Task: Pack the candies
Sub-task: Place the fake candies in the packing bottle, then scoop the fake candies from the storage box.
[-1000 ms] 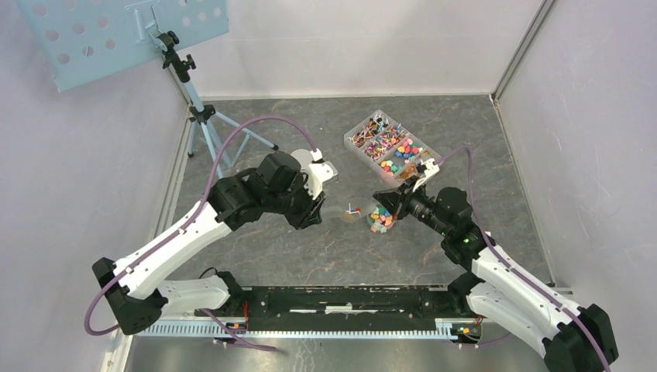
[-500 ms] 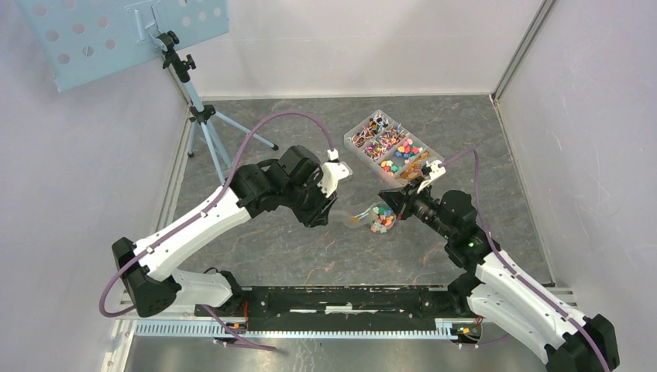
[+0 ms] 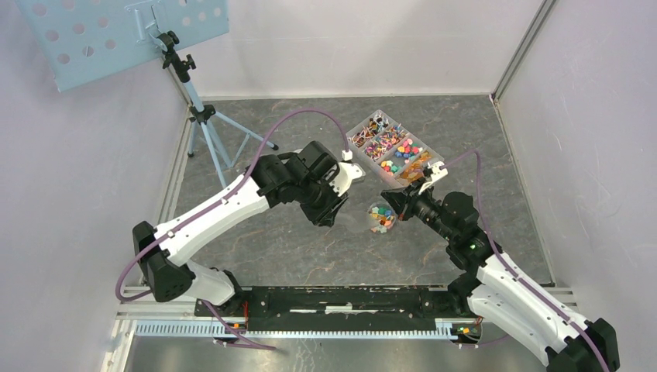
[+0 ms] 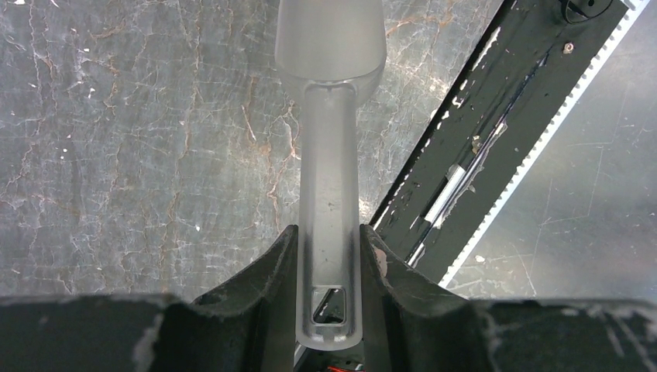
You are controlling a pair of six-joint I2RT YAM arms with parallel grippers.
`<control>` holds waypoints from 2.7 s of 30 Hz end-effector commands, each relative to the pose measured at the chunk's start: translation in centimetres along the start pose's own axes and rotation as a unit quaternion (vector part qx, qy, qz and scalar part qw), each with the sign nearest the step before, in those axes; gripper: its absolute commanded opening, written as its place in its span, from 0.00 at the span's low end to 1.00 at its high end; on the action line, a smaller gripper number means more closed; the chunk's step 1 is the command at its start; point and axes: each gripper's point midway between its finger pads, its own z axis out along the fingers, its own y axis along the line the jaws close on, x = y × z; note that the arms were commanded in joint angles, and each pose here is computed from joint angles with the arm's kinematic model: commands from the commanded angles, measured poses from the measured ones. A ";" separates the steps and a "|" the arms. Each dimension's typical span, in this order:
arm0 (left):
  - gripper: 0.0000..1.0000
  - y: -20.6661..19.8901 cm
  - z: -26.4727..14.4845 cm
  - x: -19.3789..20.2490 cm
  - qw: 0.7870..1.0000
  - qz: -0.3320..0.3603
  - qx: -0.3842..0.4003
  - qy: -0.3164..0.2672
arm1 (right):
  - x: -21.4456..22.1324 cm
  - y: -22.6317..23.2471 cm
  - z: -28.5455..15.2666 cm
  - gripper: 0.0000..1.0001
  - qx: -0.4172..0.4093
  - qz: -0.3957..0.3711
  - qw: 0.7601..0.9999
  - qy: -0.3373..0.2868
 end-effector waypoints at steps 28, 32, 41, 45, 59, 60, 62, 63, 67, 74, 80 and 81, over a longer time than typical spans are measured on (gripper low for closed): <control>0.02 3.2 -2.1 -4.1 0.993 0.004 -0.104 -0.056 | -2.3 -1.4 -1.5 0.44 0.048 -0.031 0.997 -0.054; 0.02 5.7 -2.8 -5.8 0.985 0.004 -0.159 -0.074 | -3.3 -1.3 -2.2 0.70 0.052 -0.038 0.995 -0.070; 0.02 13.6 -2.6 -10.1 0.977 -0.005 -0.194 -0.092 | -4.5 -1.9 -2.6 0.98 0.075 -0.046 0.992 -0.088; 0.02 17.2 -1.9 -12.2 0.974 -0.005 -0.207 -0.089 | -4.1 -2.2 -2.5 0.98 0.082 -0.045 0.992 -0.081; 0.02 23.7 3.7 -15.5 0.979 0.019 -0.194 -0.060 | -4.6 -3.9 -2.8 0.98 0.135 -0.043 0.987 -0.079; 0.02 23.9 4.0 -15.6 0.979 0.020 -0.195 -0.059 | -4.8 -3.9 -2.8 0.98 0.135 -0.042 0.987 -0.083; 0.02 24.1 4.5 -15.5 0.979 0.022 -0.193 -0.056 | -4.8 -4.3 -2.7 0.98 0.147 -0.040 0.985 -0.085; 0.02 24.1 4.8 -15.5 0.980 0.022 -0.189 -0.055 | -4.9 -5.0 -2.7 0.98 0.166 -0.038 0.982 -0.085; 0.02 24.1 5.8 -15.3 0.983 0.023 -0.177 -0.051 | -5.8 -7.3 -2.0 0.98 0.232 -0.062 0.967 -0.081; 0.02 24.5 7.5 -14.7 0.985 0.032 -0.167 -0.035 | -5.4 -13.3 1.2 0.93 0.311 -0.039 0.949 -0.017; 0.02 25.0 8.3 -15.1 0.984 0.041 -0.168 -0.042 | -0.8 -20.2 0.8 0.78 0.357 0.071 0.931 0.031; 0.02 25.1 8.3 -15.2 0.984 0.043 -0.168 -0.043 | 0.1 -21.0 0.7 0.74 0.362 0.084 0.927 0.042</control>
